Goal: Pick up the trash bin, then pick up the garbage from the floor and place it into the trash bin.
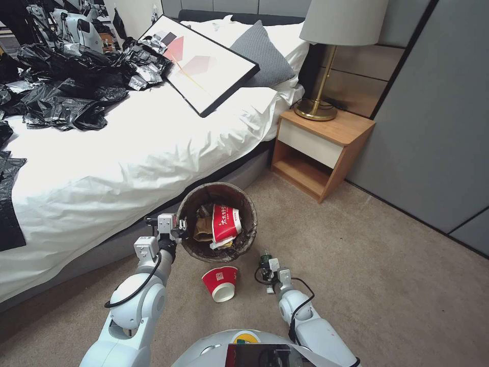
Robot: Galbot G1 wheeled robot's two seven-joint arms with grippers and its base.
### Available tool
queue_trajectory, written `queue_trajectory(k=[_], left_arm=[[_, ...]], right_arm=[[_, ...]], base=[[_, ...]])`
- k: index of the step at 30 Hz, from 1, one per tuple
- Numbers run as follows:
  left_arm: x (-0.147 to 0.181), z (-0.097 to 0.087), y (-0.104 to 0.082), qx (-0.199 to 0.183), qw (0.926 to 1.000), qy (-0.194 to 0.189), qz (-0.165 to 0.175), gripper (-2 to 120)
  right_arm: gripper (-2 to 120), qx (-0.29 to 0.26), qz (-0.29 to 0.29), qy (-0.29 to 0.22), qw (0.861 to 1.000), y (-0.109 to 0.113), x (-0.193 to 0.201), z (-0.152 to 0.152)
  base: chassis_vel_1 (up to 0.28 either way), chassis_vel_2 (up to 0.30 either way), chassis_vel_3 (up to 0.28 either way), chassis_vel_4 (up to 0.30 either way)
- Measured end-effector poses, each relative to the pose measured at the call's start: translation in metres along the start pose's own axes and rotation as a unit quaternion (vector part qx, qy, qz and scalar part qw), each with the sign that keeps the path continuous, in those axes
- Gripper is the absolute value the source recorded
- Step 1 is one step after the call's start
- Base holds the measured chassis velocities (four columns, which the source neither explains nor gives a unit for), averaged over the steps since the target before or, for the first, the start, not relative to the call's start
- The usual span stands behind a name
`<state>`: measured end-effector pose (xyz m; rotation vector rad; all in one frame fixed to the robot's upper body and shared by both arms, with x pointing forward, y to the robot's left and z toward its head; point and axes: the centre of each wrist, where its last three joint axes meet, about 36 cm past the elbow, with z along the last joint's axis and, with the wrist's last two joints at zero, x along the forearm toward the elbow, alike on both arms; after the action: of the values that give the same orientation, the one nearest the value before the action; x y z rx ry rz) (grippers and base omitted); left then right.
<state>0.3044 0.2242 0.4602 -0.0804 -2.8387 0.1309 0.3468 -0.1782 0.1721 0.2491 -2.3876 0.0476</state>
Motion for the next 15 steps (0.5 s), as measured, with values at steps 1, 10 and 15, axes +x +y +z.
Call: queue_trajectory(k=[1, 10, 15], left_arm=[[0.000, 0.000, 0.000, 0.000, 1.0000, 0.000, 0.000, 3], [0.000, 0.000, 0.000, -0.001, 1.0000, 0.001, 0.001, 3], [-0.001, 0.001, 0.001, -0.001, 1.0000, 0.003, 0.000, 3]], right_arm=[[35, 0.000, 0.001, -0.001, 1.000, -0.001, 0.000, 0.000], [32, 0.004, 0.008, -0.019, 1.000, -0.002, 0.000, -0.004], [32, 0.006, 0.022, -0.049, 0.999, -0.006, 0.004, -0.017]], base=[[0.000, 0.000, 0.000, 0.000], [0.000, 0.000, 0.000, 0.000], [0.000, 0.000, 0.000, 0.000]])
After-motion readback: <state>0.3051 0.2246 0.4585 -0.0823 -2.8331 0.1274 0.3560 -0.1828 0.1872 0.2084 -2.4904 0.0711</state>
